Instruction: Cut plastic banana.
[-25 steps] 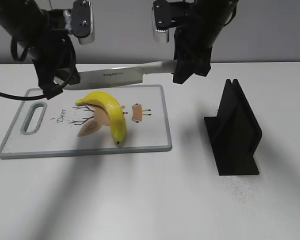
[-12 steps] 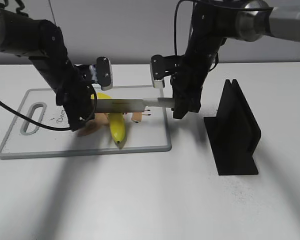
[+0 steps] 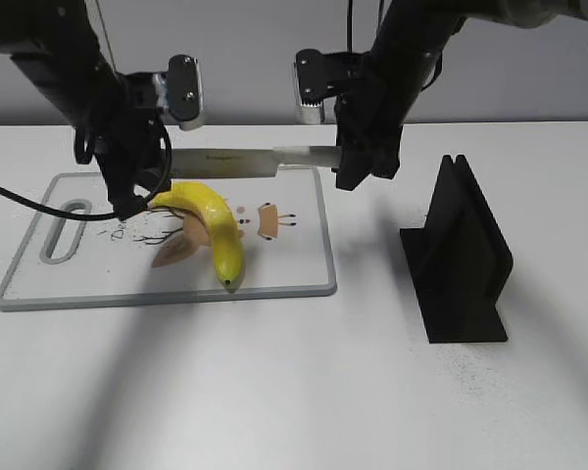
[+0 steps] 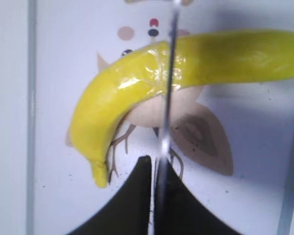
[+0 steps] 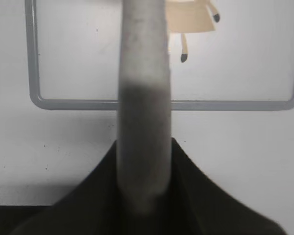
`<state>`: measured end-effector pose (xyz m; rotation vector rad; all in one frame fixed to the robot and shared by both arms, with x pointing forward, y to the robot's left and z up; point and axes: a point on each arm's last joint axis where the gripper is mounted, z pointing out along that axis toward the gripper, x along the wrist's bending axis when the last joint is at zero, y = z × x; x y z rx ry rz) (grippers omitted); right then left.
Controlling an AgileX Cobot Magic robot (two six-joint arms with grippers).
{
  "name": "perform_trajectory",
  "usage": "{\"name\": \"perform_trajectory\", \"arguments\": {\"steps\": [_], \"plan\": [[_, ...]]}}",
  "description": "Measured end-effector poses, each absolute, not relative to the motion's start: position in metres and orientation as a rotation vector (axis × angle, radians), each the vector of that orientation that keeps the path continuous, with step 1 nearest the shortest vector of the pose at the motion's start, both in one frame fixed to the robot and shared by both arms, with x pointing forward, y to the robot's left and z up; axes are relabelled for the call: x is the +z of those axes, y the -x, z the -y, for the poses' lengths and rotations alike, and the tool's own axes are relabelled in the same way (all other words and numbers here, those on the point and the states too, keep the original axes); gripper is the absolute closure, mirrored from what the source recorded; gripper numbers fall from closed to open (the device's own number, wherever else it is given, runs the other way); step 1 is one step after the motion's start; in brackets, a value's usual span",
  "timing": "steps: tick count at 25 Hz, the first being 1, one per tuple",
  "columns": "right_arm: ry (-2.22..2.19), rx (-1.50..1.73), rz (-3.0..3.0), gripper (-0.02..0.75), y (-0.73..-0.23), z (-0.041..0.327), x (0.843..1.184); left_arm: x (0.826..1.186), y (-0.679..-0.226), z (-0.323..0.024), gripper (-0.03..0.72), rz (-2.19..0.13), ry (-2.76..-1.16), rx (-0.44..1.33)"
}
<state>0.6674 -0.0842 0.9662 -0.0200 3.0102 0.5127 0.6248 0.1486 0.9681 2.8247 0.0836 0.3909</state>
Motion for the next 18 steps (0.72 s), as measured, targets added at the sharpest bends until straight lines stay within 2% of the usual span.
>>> {"name": "perform_trajectory", "arguments": {"steps": [7,12,13,15,18], "plan": [[0.029,0.548,-2.958,0.540,-0.662,0.086,0.994,1.004,-0.615,-0.151,0.697,-0.063,-2.789,0.471],[0.034,0.551,-2.951,0.540,-0.662,0.086,0.998,1.010,-0.612,-0.152,0.682,-0.065,-2.778,0.475],[0.035,0.550,-2.954,0.540,-0.661,0.086,0.998,1.011,-0.612,-0.151,0.650,-0.073,-2.771,0.472],[0.021,0.550,-2.960,0.547,-0.661,0.086,0.998,1.013,-0.612,-0.149,0.534,-0.105,-2.738,0.461],[0.001,0.545,-2.961,0.547,-0.661,0.086,0.998,1.017,-0.609,-0.143,0.210,-0.159,-2.672,0.434]]}}
